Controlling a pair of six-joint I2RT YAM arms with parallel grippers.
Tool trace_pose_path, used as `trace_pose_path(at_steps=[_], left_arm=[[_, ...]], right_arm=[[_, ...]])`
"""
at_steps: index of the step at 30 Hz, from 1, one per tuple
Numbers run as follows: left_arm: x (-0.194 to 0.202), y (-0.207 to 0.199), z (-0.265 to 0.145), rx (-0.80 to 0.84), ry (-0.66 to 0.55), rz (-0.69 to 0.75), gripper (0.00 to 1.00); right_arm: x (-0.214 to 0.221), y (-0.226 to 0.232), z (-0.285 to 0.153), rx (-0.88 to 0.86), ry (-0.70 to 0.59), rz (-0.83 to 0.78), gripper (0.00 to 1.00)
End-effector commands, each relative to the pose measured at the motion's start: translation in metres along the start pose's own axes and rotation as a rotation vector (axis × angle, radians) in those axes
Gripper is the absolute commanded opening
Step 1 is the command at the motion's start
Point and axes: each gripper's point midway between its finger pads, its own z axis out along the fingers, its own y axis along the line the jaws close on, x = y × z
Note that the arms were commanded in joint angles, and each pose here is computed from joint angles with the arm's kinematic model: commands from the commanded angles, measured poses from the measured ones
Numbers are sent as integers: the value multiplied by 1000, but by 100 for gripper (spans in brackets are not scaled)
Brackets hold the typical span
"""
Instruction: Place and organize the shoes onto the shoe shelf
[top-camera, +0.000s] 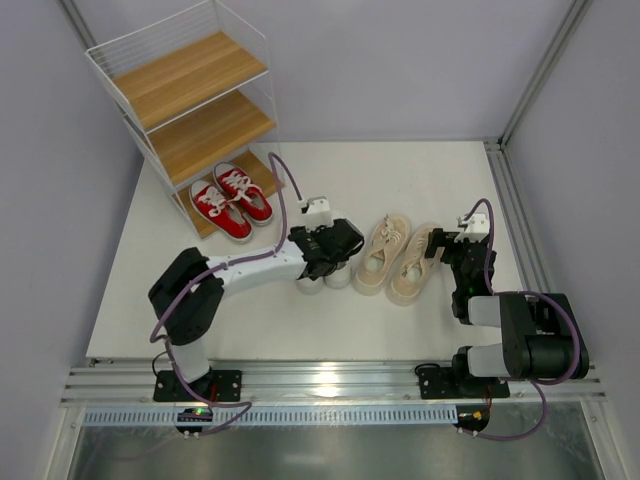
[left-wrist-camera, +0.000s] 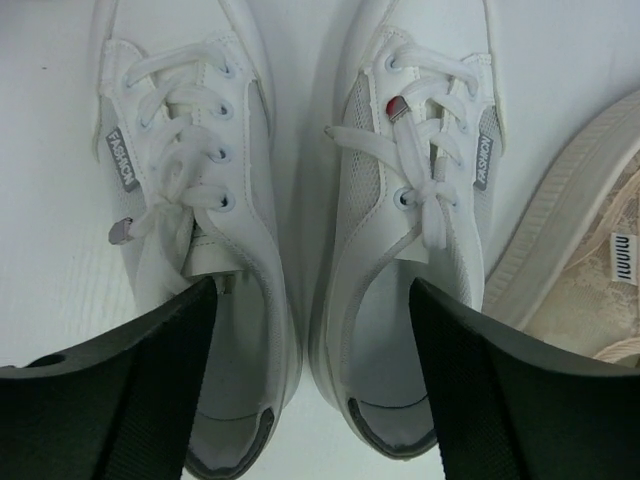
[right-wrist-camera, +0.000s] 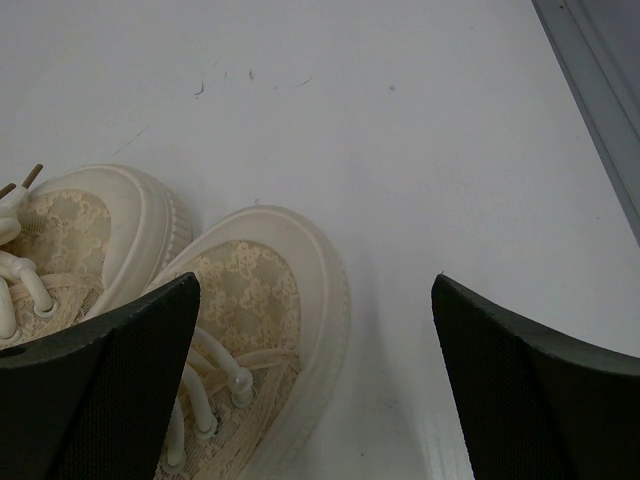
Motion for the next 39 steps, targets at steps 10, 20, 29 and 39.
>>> trace_pose_path(at_steps=[10,20,29,39], left_arm=[[42,2,26,1,71,101,61],[11,10,44,-72,-123,176,13],[-33,22,-7,-109,-233,108,0],[-148,40,-99,-125,-466,17,0]], right_arm=[[-29,0,7,-6,-101,-7,97],[-28,1,6,-7,-99,-5,97],[-29,0,7,-6,-101,-7,97],[-29,0,7,-6,-101,-7,97]])
